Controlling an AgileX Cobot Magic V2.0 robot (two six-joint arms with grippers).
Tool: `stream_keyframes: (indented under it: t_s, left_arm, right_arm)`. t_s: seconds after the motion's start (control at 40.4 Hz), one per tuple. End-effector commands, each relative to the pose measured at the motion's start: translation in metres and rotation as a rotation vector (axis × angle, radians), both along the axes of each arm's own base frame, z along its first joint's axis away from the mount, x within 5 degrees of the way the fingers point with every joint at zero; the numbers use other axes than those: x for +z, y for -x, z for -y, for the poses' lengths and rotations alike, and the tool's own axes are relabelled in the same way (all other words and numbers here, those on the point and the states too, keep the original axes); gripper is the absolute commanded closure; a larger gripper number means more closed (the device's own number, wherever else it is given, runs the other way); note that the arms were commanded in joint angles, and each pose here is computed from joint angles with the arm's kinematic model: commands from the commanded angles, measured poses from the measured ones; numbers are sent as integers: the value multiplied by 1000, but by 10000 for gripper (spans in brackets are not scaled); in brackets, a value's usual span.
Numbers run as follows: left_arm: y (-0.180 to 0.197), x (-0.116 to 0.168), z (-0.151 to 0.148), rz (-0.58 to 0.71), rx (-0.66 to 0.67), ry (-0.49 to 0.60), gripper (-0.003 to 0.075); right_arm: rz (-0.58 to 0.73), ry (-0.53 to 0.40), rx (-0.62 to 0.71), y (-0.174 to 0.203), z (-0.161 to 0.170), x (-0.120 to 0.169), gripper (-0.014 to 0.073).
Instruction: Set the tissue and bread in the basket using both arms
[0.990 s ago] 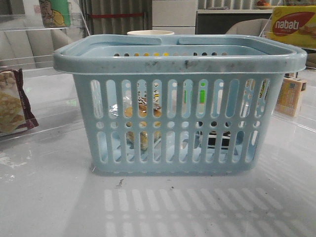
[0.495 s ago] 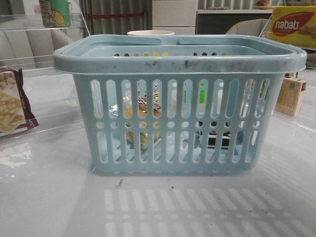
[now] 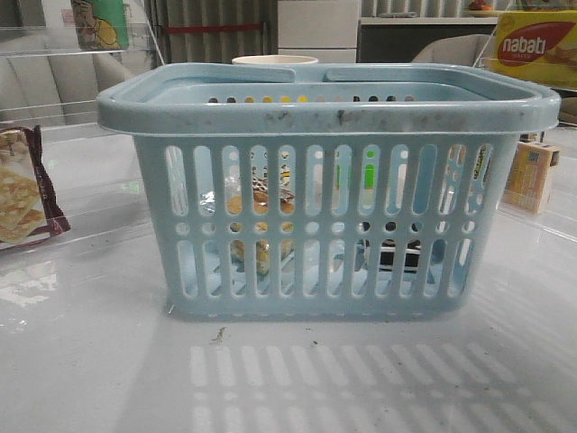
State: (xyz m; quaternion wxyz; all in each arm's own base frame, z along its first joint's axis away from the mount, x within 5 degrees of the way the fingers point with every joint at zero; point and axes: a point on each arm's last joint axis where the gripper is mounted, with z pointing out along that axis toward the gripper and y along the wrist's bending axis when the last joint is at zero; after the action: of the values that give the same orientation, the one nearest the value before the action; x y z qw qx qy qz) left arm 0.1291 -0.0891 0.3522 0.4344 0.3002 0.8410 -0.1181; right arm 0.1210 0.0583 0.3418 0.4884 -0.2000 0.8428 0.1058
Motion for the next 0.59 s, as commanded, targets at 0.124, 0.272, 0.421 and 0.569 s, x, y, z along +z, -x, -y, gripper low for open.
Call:
stream_keyframes:
  t_s: [0.124,0.272,0.421,0.569]
  left_arm:
    - [-3,17,-1,96,41,63,193]
    - [-3,16,-2,99,42,54,215]
    - [-3,16,-2,101,40,52,385]
    - [-3,16,-2,106,38,44,580]
  right_arm:
    - [95,29,-3,-2,3,13,36]
    - [84,55,-6,-2,4,11,93]
    - [84,55,-6,-2,4,11,335]
    - [85,55,-6,-2,4,11,536]
